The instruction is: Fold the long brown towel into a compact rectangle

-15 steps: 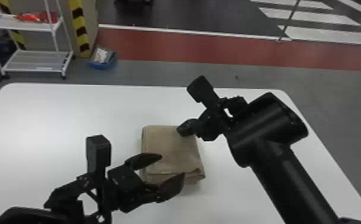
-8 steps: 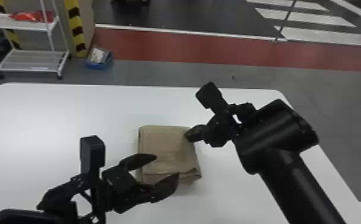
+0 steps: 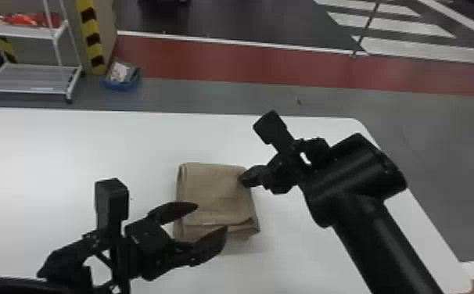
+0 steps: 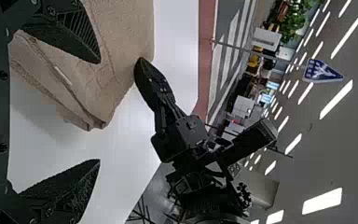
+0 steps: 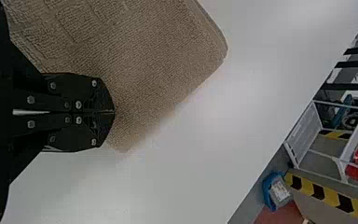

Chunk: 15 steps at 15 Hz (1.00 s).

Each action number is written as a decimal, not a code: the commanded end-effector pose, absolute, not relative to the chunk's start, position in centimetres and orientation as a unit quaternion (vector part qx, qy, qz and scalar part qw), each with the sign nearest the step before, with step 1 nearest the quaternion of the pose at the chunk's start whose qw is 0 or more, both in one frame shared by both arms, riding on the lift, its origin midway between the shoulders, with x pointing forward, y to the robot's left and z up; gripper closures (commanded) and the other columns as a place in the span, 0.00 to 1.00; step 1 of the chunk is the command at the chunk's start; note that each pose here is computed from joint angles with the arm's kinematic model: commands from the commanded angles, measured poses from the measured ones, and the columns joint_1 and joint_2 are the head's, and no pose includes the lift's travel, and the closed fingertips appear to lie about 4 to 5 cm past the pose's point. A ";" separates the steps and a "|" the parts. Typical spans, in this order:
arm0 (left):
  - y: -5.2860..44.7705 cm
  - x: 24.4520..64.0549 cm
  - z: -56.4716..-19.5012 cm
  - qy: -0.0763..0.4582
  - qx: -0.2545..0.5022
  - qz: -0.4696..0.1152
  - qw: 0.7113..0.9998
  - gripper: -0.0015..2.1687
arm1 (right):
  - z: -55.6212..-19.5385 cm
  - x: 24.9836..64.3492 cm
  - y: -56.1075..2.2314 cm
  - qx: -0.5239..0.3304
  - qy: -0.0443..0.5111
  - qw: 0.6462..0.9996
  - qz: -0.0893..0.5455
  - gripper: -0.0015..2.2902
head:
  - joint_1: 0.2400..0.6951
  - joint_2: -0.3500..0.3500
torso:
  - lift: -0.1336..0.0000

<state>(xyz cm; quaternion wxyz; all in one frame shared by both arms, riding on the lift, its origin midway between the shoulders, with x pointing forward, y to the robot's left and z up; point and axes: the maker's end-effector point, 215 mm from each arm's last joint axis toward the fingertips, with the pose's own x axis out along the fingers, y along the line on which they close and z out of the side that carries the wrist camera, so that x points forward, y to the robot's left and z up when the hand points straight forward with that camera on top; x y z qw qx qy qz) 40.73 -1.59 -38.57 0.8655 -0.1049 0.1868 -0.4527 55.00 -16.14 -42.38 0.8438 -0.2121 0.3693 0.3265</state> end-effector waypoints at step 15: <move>18.7 44.2 -31.0 -0.026 -0.041 -0.116 0.992 0.06 | -34.6 49.4 -18.7 -0.015 0.110 0.981 0.157 0.08 | 1.00 0.45 | 0.10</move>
